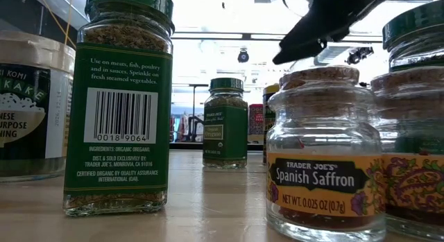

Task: Shelf spices
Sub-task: Put the yellow seasoning bottle on the shelf aligned with the other yellow seasoning bottle

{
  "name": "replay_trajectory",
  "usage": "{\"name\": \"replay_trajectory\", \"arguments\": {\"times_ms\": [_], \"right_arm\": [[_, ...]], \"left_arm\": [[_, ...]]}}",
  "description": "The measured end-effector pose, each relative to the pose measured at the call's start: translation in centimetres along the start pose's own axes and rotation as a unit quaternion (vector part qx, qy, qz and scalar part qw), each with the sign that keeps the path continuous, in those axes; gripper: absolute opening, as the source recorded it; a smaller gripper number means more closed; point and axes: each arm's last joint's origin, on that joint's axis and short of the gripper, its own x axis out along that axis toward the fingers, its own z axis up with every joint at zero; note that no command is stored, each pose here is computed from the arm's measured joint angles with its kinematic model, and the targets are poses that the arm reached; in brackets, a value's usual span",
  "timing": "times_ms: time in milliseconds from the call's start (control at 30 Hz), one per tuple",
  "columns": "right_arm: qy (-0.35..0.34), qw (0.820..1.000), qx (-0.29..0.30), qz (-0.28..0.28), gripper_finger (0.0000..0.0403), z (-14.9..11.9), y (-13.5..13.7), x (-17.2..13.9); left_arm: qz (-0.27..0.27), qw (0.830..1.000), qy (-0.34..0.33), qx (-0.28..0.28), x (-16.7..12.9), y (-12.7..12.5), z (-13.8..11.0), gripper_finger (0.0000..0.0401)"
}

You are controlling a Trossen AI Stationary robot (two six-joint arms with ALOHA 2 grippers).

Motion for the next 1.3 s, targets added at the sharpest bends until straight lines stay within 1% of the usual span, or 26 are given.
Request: {"name": "replay_trajectory", "arguments": {"times_ms": [67,200,300,400,700,833,900,1000,1200,1300], "right_arm": [[0.008,0.999,0.014,-0.027,0.0329,-0.4,0.0,0.7],[0.019,0.995,0.047,-0.081,0.0332,-1.2,0.0,1.9],[0.017,0.994,0.07,-0.083,0.0332,-1.3,0.1,2.4],[0.024,0.993,0.087,-0.071,0.0332,-1.5,0.2,2.7],[0.046,0.994,0.075,-0.067,0.0332,-2.5,1.0,3.8],[0.042,0.992,0.092,-0.072,0.0329,-2.6,1.0,4.2],[0.04,0.991,0.103,-0.073,0.032,-2.6,1.0,4.2],[0.041,0.991,0.105,-0.074,0.0296,-2.6,1.0,4.2],[0.041,0.991,0.105,-0.074,0.0215,-2.6,1.0,4.1],[0.048,0.992,0.097,-0.067,0.0209,-2.5,0.9,3.8]], "left_arm": [[0.001,1.0,0.0,0.0,0.1,0.0,0.0,0.0259],[0.0,1.0,0.001,-0.002,0.1,0.1,0.0,0.0259],[-0.001,1.0,0.002,-0.004,0.1,0.1,0.0,0.0259],[-0.001,1.0,0.002,-0.005,0.1,0.1,0.0,0.0259],[-0.003,1.0,0.005,-0.01,0.4,0.2,0.1,0.0259],[-0.004,1.0,0.005,-0.01,0.4,0.2,0.1,0.0259],[-0.004,1.0,0.005,-0.01,0.4,0.2,0.1,0.0259],[-0.004,1.0,0.005,-0.01,0.4,0.2,0.1,0.0259],[-0.004,1.0,0.005,-0.01,0.4,0.2,0.1,0.0259],[-0.004,1.0,0.005,-0.009,0.4,0.2,0.1,0.0259]]}}
